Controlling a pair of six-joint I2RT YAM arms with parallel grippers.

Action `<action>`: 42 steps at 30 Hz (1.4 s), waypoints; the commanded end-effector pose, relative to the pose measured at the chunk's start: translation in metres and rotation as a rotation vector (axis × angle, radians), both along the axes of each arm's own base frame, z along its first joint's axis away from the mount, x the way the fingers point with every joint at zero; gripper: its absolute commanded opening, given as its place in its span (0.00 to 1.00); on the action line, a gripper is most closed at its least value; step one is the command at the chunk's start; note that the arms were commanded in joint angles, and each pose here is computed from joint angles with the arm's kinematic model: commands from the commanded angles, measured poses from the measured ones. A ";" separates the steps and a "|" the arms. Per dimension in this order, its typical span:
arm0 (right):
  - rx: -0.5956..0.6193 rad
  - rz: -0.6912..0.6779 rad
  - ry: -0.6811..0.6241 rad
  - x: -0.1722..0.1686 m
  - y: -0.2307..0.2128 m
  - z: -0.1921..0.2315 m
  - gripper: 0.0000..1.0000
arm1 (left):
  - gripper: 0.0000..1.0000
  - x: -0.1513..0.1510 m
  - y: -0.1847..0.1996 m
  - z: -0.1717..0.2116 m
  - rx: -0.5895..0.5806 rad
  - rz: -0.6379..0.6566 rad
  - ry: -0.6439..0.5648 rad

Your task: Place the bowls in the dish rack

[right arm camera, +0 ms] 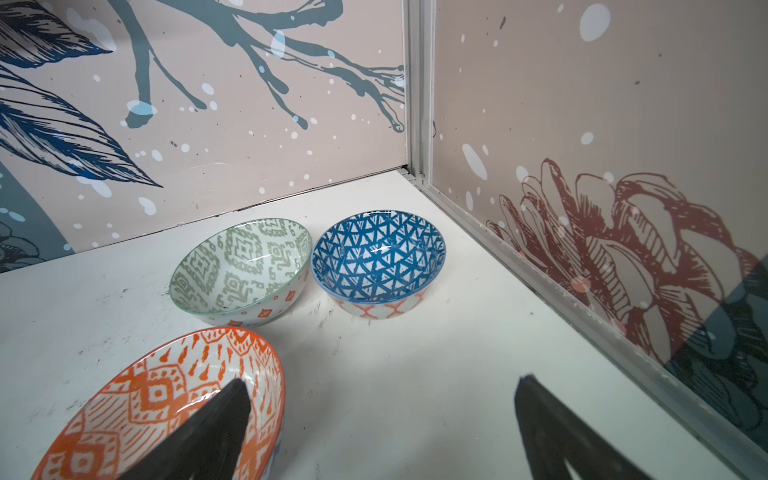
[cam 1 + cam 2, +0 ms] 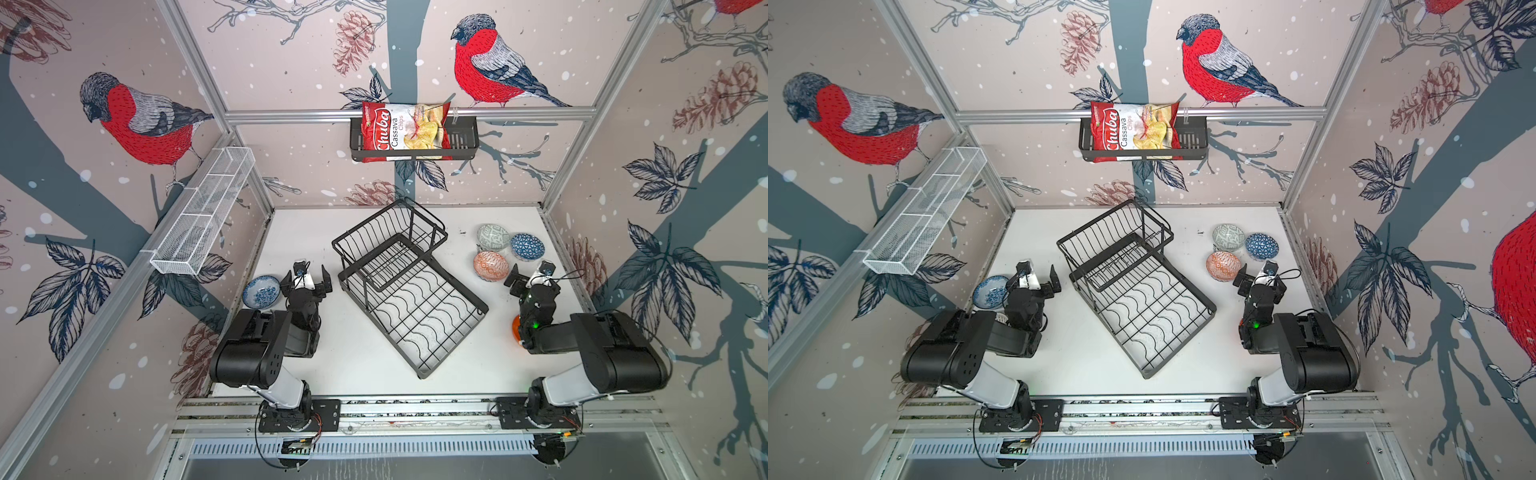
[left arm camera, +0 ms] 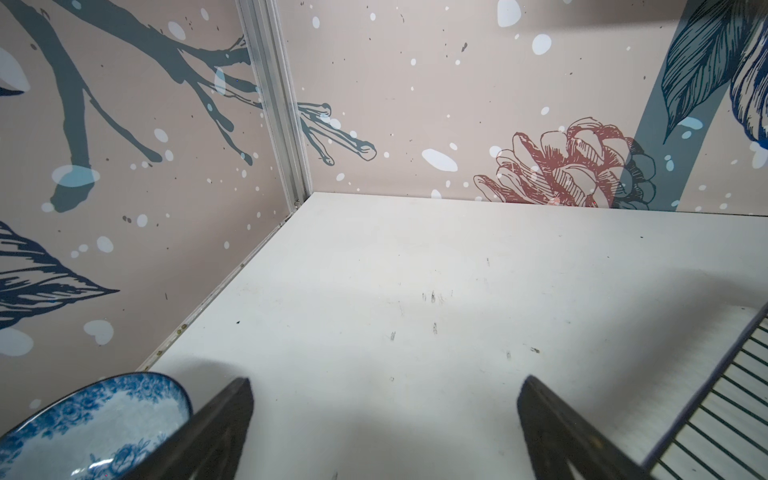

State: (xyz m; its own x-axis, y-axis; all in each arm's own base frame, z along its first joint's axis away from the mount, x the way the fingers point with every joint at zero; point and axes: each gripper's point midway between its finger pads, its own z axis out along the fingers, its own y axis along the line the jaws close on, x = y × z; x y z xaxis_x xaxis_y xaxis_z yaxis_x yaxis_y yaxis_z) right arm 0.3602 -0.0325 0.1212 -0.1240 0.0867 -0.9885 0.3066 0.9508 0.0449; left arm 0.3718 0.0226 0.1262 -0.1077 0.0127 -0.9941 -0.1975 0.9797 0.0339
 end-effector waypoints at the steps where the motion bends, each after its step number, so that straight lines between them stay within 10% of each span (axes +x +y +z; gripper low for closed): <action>1: -0.008 -0.061 -0.068 -0.006 -0.008 0.017 1.00 | 0.99 0.003 -0.003 0.004 -0.018 -0.027 -0.016; 9: -0.047 -0.156 -0.098 -0.016 -0.009 0.051 1.00 | 0.98 0.010 0.026 0.037 -0.058 0.133 0.036; 20: 0.311 -0.501 -0.094 -0.040 -0.064 0.055 1.00 | 0.98 0.012 0.039 0.035 -0.211 0.264 0.246; 30: 0.392 -0.139 0.076 -0.008 0.001 0.060 1.00 | 0.98 -0.035 0.029 0.077 -0.508 0.281 0.210; 42: 0.290 0.158 0.385 -0.053 0.107 0.024 1.00 | 0.98 -0.070 -0.025 0.015 -0.863 0.089 0.320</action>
State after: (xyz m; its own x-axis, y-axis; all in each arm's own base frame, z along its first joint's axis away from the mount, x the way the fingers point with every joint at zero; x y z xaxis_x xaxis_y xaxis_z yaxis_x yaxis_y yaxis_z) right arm 0.3269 0.0643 0.1663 -0.4141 0.3348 -0.8464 0.2273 0.9385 0.2600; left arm 0.2999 0.0099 0.1315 -0.3525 -0.7015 -0.6194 -0.4402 0.7084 -0.5517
